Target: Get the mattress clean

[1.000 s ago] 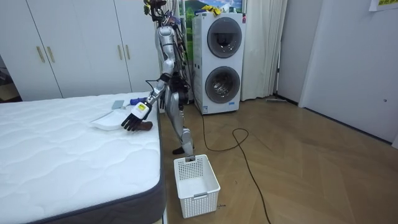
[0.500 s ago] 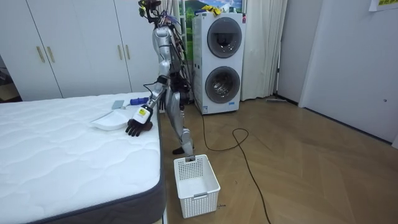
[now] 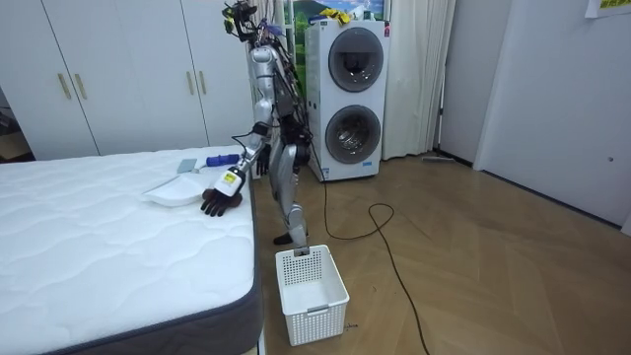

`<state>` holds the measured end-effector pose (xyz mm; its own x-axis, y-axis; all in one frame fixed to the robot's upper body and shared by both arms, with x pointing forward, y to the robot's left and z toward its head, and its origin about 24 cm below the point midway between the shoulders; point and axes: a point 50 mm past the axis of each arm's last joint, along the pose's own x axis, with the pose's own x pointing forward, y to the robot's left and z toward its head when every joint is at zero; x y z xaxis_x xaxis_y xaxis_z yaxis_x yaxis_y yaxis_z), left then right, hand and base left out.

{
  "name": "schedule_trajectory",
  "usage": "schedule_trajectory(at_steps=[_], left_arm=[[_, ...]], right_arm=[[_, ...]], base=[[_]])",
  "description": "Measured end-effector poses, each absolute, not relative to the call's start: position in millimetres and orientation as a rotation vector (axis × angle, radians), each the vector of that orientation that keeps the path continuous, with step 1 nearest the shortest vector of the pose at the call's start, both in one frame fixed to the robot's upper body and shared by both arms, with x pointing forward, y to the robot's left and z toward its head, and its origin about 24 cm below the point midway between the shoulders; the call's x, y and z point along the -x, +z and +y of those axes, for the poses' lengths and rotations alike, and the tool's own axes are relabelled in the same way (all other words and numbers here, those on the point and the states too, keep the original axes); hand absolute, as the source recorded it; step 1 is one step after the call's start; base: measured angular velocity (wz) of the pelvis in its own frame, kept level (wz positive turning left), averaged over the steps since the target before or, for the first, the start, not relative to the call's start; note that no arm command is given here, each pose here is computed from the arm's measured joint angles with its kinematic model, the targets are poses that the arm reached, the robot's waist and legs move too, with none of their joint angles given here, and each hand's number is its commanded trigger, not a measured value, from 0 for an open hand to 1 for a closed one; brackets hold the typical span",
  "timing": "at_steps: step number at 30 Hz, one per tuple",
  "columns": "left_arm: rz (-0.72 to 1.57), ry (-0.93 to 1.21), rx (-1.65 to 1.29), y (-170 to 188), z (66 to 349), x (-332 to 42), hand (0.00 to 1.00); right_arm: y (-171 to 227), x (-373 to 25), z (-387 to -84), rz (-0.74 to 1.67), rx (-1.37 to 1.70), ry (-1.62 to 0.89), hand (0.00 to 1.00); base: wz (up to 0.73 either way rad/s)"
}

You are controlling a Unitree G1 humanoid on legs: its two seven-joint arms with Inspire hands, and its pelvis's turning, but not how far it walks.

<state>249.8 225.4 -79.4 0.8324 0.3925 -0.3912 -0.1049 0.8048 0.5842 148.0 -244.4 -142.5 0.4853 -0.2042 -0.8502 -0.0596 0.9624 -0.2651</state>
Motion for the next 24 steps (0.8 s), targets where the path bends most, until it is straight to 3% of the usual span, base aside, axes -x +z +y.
schedule_trajectory(at_steps=[14,15,16,24], left_arm=[[0.523,0.343,-0.549,-77,227,-253,0.00],[0.521,0.346,-0.552,-76,227,-253,0.66],[0.521,0.350,-0.564,-76,227,-253,0.98],[0.521,0.406,-0.627,-72,239,-256,1.00]], right_arm=[[-140,-155,-242,1.037,0.269,-0.102,0.00],[-140,-156,-242,1.034,0.273,-0.102,0.00],[-139,-157,-241,1.032,0.276,-0.101,0.00],[-138,-163,-236,1.013,0.280,-0.097,0.00]], base=[[-0.01],[0.00],[0.00],[0.00]])
